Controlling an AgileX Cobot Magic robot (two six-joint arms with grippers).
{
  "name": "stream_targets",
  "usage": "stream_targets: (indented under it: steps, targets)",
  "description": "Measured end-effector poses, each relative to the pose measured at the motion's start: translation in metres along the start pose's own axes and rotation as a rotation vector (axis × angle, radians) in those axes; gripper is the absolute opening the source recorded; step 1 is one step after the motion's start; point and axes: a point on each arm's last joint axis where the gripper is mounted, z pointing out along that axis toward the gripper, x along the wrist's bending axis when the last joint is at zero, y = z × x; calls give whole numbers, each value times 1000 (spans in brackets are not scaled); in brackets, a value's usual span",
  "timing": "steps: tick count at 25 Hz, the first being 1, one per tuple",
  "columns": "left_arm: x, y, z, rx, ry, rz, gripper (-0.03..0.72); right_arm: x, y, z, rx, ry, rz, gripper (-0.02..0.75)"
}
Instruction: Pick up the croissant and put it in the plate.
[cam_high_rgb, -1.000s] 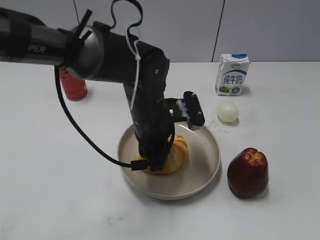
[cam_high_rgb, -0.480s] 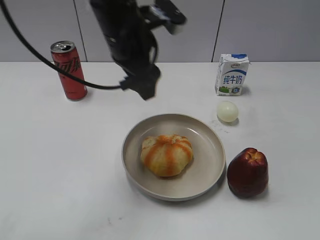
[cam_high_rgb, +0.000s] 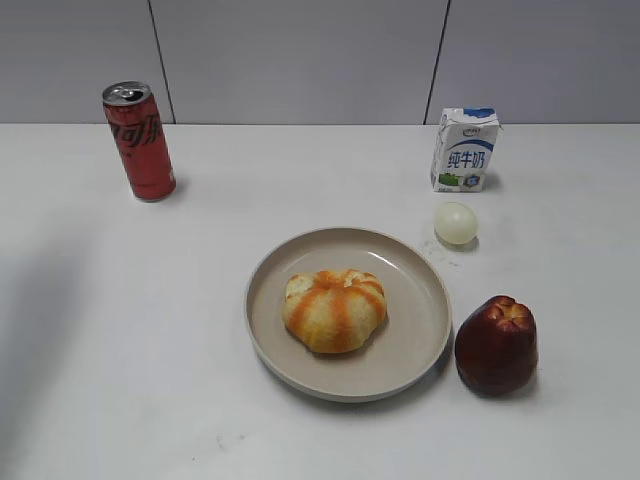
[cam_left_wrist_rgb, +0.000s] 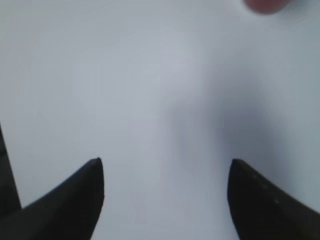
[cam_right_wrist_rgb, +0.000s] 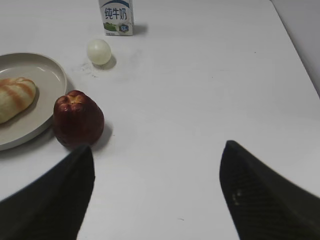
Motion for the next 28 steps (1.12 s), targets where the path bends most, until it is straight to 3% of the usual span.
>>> stream_targets:
  steps: [2,4,13,18,28]
  targets:
    - [16,-34,5,61,-3,-74,580,0,0,0,0,0,0,588]
    - [18,-76,2,92,-3,-121,580,0,0,0,0,0,0,588]
    - [-40,-232,9,-93,-56,-190,579,0,0,0,1,0,0,588]
    - [-52,-264,-30,-420,-3,-212,567,0,0,0,1,0,0,588]
    - [-77,-330,-52,-782,33,-190,558,0,0,0,1,0,0,588]
